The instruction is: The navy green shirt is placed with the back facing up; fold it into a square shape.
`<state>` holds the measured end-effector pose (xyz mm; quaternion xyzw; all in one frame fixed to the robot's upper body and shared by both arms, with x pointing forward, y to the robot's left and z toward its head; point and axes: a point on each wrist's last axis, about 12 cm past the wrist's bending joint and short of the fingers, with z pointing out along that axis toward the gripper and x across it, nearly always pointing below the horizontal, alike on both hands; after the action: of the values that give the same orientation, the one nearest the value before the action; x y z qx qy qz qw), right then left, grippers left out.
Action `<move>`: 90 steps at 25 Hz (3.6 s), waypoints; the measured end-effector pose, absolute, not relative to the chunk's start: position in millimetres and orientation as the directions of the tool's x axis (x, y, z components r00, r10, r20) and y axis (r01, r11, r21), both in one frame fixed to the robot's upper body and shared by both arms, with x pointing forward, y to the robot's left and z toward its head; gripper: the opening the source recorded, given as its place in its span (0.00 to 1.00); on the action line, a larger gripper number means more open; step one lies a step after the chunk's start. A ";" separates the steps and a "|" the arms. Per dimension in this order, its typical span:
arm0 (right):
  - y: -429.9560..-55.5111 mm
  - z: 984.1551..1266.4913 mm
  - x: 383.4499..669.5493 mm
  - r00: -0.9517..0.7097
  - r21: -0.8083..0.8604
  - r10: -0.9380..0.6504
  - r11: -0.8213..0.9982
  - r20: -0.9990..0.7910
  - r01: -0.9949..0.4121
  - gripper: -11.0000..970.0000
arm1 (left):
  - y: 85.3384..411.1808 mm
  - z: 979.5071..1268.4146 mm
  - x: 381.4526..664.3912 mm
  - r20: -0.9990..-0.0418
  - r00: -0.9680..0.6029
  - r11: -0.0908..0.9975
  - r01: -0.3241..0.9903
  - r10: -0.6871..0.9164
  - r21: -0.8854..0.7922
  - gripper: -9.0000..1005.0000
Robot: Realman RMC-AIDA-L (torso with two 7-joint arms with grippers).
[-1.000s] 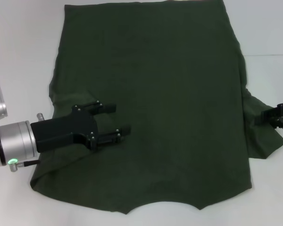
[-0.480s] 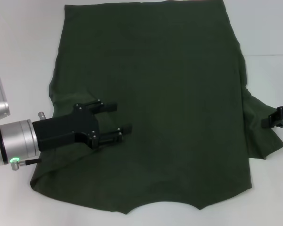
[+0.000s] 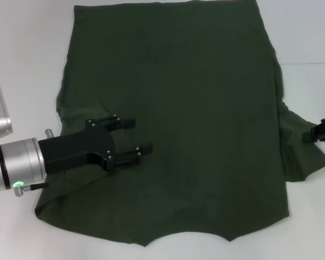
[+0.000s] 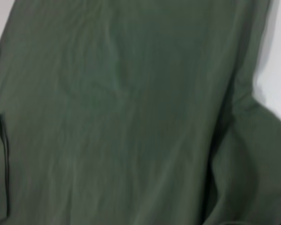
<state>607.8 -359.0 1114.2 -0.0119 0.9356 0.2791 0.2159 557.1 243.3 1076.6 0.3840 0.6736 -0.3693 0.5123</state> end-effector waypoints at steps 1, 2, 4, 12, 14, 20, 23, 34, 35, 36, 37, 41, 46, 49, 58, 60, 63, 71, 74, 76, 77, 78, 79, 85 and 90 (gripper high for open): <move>-360.8 1116.3 608.3 -0.902 0.517 0.102 0.844 -0.420 -0.145 0.05 | 243.4 1076.6 557.1 -0.974 -0.180 0.433 0.895 0.138 -0.104 0.76; -362.9 1118.6 609.0 -0.897 0.515 0.106 0.844 -0.430 -0.147 0.05 | 243.5 1076.5 557.0 -0.974 -0.180 0.433 0.895 0.138 -0.105 0.76; -366.5 1124.4 610.6 -0.885 0.511 0.108 0.845 -0.452 -0.158 0.05 | 243.8 1076.3 556.7 -0.974 -0.181 0.435 0.894 0.136 -0.105 0.76; -366.1 1145.8 618.9 -0.855 0.493 0.070 0.840 -0.514 -0.228 0.05 | 244.5 1076.3 556.4 -0.974 -0.183 0.438 0.892 0.131 -0.109 0.76; -364.3 1150.8 621.3 -0.846 0.490 0.058 0.835 -0.529 -0.249 0.05 | 244.6 1076.4 556.4 -0.974 -0.185 0.439 0.892 0.130 -0.110 0.76; -352.4 1163.1 627.4 -0.822 0.474 -0.013 0.812 -0.570 -0.342 0.05 | 245.1 1076.8 556.6 -0.975 -0.184 0.442 0.890 0.126 -0.111 0.76; -342.7 1166.0 630.5 -0.811 0.457 -0.066 0.798 -0.581 -0.393 0.05 | 245.5 1077.0 556.8 -0.975 -0.183 0.442 0.890 0.127 -0.110 0.76; -289.7 1173.7 643.4 -0.746 0.365 -0.318 0.718 -0.585 -0.593 0.05 | 247.6 1077.5 556.6 -0.976 -0.178 0.445 0.889 0.128 -0.104 0.76; -285.4 1173.6 643.9 -0.739 0.356 -0.340 0.711 -0.581 -0.606 0.05 | 247.8 1077.6 556.6 -0.976 -0.177 0.445 0.890 0.128 -0.103 0.76; -280.6 1173.4 644.4 -0.733 0.347 -0.362 0.704 -0.576 -0.620 0.05 | 248.1 1077.8 556.6 -0.976 -0.176 0.445 0.890 0.128 -0.102 0.76; -276.4 1173.3 645.0 -0.727 0.339 -0.381 0.698 -0.571 -0.631 0.05 | 249.0 1078.2 556.7 -0.976 -0.174 0.446 0.889 0.130 -0.099 0.76; -261.4 1171.5 647.7 -0.710 0.309 -0.439 0.683 -0.551 -0.662 0.05 | 249.4 1078.3 556.5 -0.976 -0.173 0.447 0.889 0.131 -0.098 0.76; -247.4 1172.5 653.7 -0.694 0.282 -0.453 0.683 -0.559 -0.674 0.05 | 249.7 1078.2 557.0 -0.976 -0.173 0.451 0.887 0.131 -0.097 0.76; -243.9 1174.9 658.7 -0.694 0.271 -0.434 0.699 -0.575 -0.662 0.05 | 249.5 1078.2 557.0 -0.976 -0.173 0.451 0.887 0.131 -0.097 0.76; -238.7 1174.1 668.0 -0.698 0.244 -0.391 0.741 -0.601 -0.625 0.05 | 249.5 1079.2 558.4 -0.976 -0.171 0.452 0.887 0.132 -0.095 0.76; -239.6 1174.7 671.0 -0.693 0.230 -0.378 0.754 -0.613 -0.615 0.05 | 249.4 1079.4 558.6 -0.976 -0.173 0.452 0.887 0.131 -0.096 0.76; -240.5 1176.9 674.8 -0.681 0.211 -0.368 0.764 -0.634 -0.609 0.05 | 249.2 1079.7 559.0 -0.976 -0.174 0.452 0.887 0.130 -0.097 0.76; -232.2 1183.7 683.1 -0.633 0.167 -0.373 0.761 -0.679 -0.627 0.05 | 248.3 1080.0 559.5 -0.977 -0.175 0.454 0.885 0.125 -0.101 0.76; -227.8 1186.1 686.0 -0.614 0.154 -0.371 0.758 -0.697 -0.633 0.05 | 247.8 1080.0 559.4 -0.977 -0.176 0.453 0.885 0.124 -0.103 0.76; -224.7 1187.1 687.0 -0.606 0.150 -0.372 0.755 -0.703 -0.638 0.05 | 247.8 1080.0 559.5 -0.977 -0.177 0.453 0.885 0.123 -0.103 0.76; -222.9 1187.5 687.3 -0.602 0.149 -0.374 0.752 -0.706 -0.642 0.05 | 247.9 1080.1 559.5 -0.977 -0.176 0.455 0.885 0.122 -0.103 0.76; -221.4 1187.9 687.5 -0.599 0.148 -0.375 0.750 -0.707 -0.645 0.05 | 248.2 1080.2 559.6 -0.977 -0.176 0.456 0.884 0.121 -0.103 0.76; -219.8 1188.2 687.6 -0.597 0.150 -0.374 0.748 -0.709 -0.647 0.05 | 248.3 1080.3 559.7 -0.977 -0.176 0.457 0.883 0.120 -0.103 0.76; -211.2 1193.2 689.1 -0.581 0.172 -0.345 0.735 -0.738 -0.655 0.05 | 248.8 1080.2 559.6 -0.977 -0.178 0.459 0.882 0.118 -0.105 0.76; -201.0 1187.7 691.2 -0.576 0.156 -0.350 0.743 -0.739 -0.651 0.06 | 249.2 1080.6 560.0 -0.977 -0.177 0.460 0.882 0.119 -0.104 0.76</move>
<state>691.2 -201.0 1187.7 -0.2899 0.8625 0.2106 0.3574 560.0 249.2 1080.6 0.3705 0.6752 -0.3645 0.5235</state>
